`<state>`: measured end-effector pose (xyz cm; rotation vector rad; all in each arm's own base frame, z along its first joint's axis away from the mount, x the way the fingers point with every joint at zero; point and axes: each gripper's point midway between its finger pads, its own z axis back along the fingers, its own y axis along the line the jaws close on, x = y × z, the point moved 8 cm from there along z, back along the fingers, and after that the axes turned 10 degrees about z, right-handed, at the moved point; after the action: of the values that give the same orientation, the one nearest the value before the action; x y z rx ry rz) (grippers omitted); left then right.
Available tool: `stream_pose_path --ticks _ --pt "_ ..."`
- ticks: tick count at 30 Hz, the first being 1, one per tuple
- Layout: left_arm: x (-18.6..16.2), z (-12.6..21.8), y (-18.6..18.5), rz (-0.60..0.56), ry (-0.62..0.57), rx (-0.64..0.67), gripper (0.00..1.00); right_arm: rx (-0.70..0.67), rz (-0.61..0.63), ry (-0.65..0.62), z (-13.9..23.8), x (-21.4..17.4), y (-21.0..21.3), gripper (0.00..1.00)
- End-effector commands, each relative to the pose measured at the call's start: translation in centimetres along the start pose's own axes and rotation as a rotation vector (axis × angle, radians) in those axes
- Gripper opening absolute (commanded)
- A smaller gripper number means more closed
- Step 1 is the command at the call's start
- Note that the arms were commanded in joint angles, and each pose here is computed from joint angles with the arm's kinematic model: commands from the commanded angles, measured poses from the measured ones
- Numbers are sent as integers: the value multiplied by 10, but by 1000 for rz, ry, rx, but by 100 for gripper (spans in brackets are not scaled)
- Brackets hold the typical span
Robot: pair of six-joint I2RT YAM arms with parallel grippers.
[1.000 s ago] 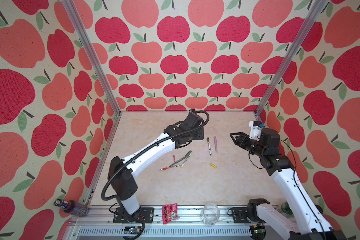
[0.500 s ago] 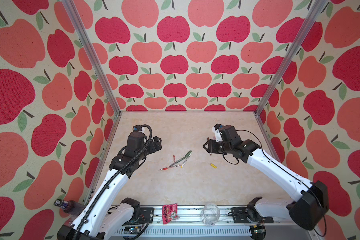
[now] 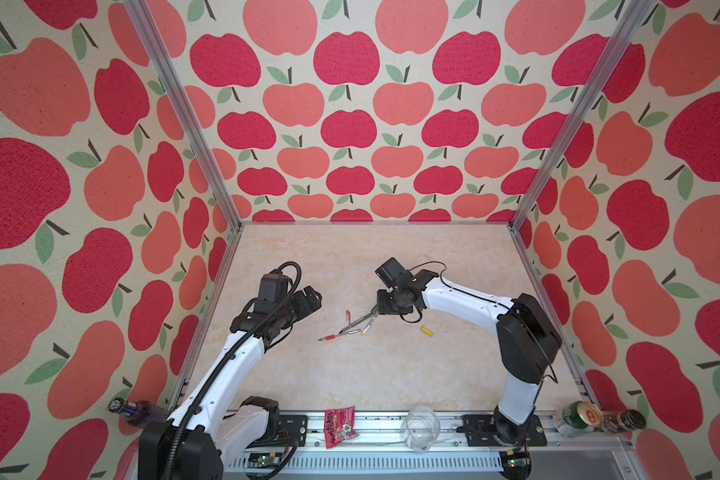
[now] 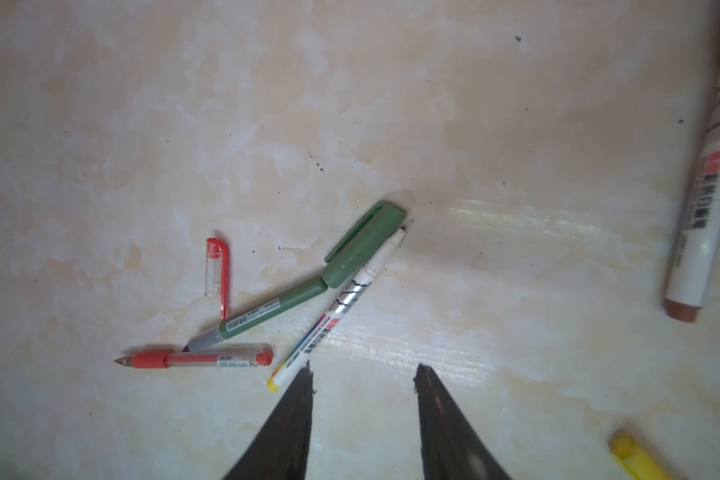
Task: Insert the pens into the pen caps
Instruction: 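Open the left gripper and lift it off the capped marker, then move the right gripper to the white pen and grasp it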
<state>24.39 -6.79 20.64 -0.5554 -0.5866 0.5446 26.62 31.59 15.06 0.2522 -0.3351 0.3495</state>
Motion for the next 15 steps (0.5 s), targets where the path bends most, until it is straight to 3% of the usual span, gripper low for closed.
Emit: stream_pose_path --ticks 1,8,15 --pt "1 -6 2 16 -9 -21 92 -46 -17 23 -8 1 13 43" --pt "-1 -13 2 -1 26 -22 92 -78 0 86 -34 2 26 42" --pt "1 -14 -1 -9 23 -44 92 -133 1 117 -36 -3 22 40"
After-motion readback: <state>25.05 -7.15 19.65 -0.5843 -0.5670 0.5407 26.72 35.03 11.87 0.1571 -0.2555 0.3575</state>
